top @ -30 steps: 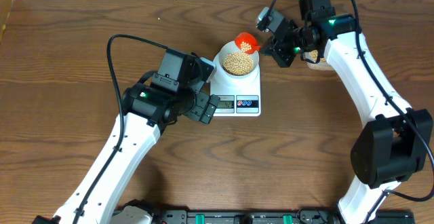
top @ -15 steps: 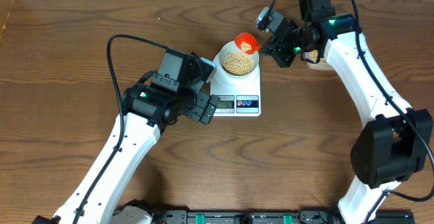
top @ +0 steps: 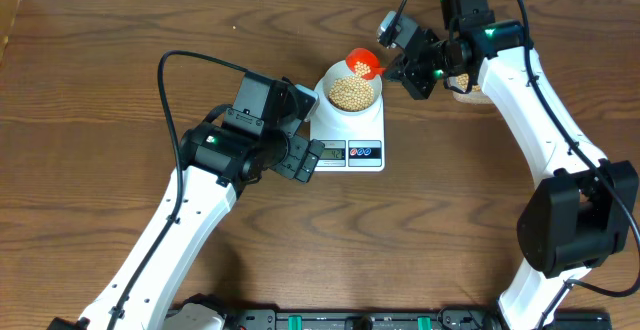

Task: Scoop item into bowl and weigh 50g on scale
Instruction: 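Hold the scoop above the bowl with the right gripper, lifting slightly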

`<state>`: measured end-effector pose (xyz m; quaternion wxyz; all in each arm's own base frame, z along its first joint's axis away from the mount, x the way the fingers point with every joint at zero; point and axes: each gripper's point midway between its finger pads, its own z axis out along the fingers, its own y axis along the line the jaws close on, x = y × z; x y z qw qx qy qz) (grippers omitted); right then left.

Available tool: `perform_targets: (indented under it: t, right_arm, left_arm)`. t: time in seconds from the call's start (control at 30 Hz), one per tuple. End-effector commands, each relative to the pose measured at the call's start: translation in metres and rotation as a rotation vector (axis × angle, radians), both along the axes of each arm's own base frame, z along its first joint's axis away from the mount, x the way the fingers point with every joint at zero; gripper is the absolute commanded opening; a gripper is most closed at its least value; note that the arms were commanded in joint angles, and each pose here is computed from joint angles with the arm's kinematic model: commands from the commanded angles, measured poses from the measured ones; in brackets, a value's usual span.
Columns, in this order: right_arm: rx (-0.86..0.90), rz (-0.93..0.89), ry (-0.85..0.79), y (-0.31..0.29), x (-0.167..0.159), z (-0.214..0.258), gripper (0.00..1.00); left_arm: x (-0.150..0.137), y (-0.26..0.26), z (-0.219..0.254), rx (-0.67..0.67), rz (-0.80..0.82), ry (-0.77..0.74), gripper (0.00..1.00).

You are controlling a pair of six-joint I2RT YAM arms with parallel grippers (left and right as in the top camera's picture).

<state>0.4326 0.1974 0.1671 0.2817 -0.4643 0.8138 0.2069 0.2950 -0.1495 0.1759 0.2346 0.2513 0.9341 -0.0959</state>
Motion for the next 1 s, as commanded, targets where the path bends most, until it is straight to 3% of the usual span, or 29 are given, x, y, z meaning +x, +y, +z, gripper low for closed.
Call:
perform_targets:
  t: [0.0, 0.97]
  right_arm:
    - [-0.005, 0.057, -0.067, 0.0036, 0.0008, 0.0127, 0.01]
    - [-0.014, 0.088, -0.099, 0.0041, 0.0022, 0.0137, 0.01]
  left_arm:
    - [0.0004, 0.0028, -0.0033, 0.013, 0.006, 0.006, 0.92]
    - [0.0004, 0.0028, -0.0033, 0.013, 0.006, 0.006, 0.92]
